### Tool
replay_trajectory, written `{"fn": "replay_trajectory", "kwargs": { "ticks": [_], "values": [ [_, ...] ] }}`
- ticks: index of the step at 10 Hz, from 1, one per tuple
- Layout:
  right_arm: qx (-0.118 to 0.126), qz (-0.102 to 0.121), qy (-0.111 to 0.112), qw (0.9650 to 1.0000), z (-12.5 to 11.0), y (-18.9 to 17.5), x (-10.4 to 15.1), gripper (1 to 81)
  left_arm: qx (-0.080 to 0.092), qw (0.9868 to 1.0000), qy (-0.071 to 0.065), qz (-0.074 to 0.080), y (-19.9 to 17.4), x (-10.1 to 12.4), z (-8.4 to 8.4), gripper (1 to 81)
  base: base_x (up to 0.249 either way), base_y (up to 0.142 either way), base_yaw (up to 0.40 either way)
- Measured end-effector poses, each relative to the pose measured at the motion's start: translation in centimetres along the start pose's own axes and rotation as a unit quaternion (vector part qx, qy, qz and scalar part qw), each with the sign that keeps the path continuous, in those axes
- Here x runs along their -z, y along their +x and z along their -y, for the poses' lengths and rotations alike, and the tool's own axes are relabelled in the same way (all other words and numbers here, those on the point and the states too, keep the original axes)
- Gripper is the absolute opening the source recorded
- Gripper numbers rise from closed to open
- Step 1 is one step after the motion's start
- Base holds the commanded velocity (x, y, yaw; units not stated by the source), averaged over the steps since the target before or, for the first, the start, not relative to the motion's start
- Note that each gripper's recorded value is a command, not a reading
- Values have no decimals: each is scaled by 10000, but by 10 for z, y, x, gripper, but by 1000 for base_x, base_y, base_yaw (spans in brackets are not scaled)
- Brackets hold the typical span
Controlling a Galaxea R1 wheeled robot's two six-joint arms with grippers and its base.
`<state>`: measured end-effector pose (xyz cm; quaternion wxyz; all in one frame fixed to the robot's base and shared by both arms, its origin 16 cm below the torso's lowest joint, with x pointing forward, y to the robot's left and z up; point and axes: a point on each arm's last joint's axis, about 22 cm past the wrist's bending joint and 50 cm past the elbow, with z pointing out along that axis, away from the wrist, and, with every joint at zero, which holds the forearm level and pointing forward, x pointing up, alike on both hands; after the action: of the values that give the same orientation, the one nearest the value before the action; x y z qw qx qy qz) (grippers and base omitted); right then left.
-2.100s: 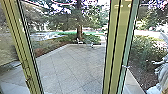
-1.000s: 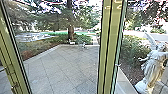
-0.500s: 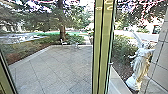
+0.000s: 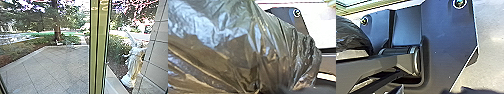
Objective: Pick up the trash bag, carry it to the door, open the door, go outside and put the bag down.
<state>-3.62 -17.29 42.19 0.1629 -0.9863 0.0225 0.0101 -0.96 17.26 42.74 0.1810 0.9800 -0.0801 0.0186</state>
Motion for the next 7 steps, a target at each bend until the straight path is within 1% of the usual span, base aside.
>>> {"fn": "replay_trajectory", "kwargs": {
  "ticks": [2,7],
  "values": [
    [92,-29,15,10000,3,5,0,811,1,10000,2,5,-1,0,0,10,0,0,0],
    [101,-25,16,9999,3,5,-1,811,3,10000,-2,4,0,0,0,10,0,0,0]
  ]
}}
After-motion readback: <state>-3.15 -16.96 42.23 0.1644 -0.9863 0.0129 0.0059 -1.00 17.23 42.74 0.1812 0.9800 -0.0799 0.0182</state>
